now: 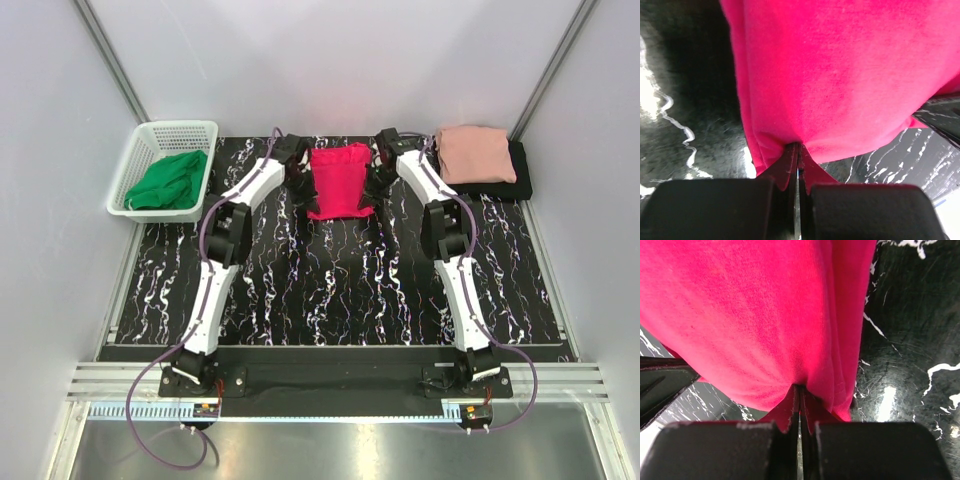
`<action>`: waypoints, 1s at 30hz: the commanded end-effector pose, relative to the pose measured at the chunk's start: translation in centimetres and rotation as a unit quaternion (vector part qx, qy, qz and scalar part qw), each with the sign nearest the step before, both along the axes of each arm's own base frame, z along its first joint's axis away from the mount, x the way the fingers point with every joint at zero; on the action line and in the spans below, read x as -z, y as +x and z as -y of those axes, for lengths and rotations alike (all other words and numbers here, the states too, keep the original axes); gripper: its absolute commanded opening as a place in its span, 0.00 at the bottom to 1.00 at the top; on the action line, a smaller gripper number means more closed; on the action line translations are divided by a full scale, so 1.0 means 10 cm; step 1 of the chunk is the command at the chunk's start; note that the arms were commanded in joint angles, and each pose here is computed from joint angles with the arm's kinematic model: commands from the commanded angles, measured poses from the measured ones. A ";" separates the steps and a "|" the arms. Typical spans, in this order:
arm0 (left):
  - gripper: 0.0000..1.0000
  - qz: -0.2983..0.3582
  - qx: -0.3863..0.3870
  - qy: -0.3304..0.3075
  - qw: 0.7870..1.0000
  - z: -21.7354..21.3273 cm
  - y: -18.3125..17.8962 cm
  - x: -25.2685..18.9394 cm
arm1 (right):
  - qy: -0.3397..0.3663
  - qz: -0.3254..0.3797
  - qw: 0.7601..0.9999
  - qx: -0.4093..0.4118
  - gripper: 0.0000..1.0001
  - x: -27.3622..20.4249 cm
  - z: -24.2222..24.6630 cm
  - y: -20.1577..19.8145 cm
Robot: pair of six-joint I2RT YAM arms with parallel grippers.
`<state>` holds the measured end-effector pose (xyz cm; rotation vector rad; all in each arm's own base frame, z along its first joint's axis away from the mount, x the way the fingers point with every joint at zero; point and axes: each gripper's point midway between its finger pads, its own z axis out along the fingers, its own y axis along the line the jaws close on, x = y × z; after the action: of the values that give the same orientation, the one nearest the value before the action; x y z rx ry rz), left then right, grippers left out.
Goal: Fold and stack the t-shirts
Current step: Fold the tshirt
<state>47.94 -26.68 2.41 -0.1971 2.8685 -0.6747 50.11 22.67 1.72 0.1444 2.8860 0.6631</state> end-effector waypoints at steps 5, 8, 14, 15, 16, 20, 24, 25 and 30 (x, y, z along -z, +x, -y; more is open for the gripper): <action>0.00 -0.007 0.012 0.025 1.000 -0.16 -0.32 0.14 | -0.035 -0.019 0.999 -0.003 0.00 0.14 0.15 -0.28; 0.00 -0.008 0.017 0.029 0.999 -0.20 -0.44 0.13 | -0.034 -0.022 0.999 0.000 0.00 0.12 0.19 -0.42; 0.00 -0.012 0.025 0.042 0.999 -0.30 -0.71 0.11 | -0.033 -0.018 0.999 0.002 0.00 0.01 0.24 -0.76; 0.00 -0.003 0.027 0.040 0.999 -0.29 -0.74 0.03 | -0.032 -0.018 0.999 0.002 0.00 -0.01 0.25 -0.85; 0.00 -0.002 0.029 0.040 0.999 -0.30 -0.78 0.02 | -0.033 -0.019 0.999 0.002 0.00 -0.03 0.25 -0.90; 0.00 -0.008 0.037 0.044 0.998 -0.35 -1.13 -0.01 | -0.030 -0.020 0.999 -0.001 0.00 -0.09 0.23 -1.14; 0.00 0.017 0.045 0.035 0.998 -0.35 -1.40 -0.23 | -0.026 -0.019 0.999 -0.003 0.00 -0.17 0.21 -1.44; 0.00 0.018 0.050 0.036 0.998 -0.33 -1.48 -0.24 | -0.021 -0.017 1.000 0.000 0.00 -0.19 0.19 -1.47; 0.00 0.017 0.051 0.036 0.998 -0.39 -1.89 -0.25 | -0.018 -0.015 1.000 -0.010 0.00 -0.28 0.12 -1.87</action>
<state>29.24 -22.67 3.29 -0.0521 2.9731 -0.5735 32.04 20.56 2.15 0.1524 3.0178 0.6021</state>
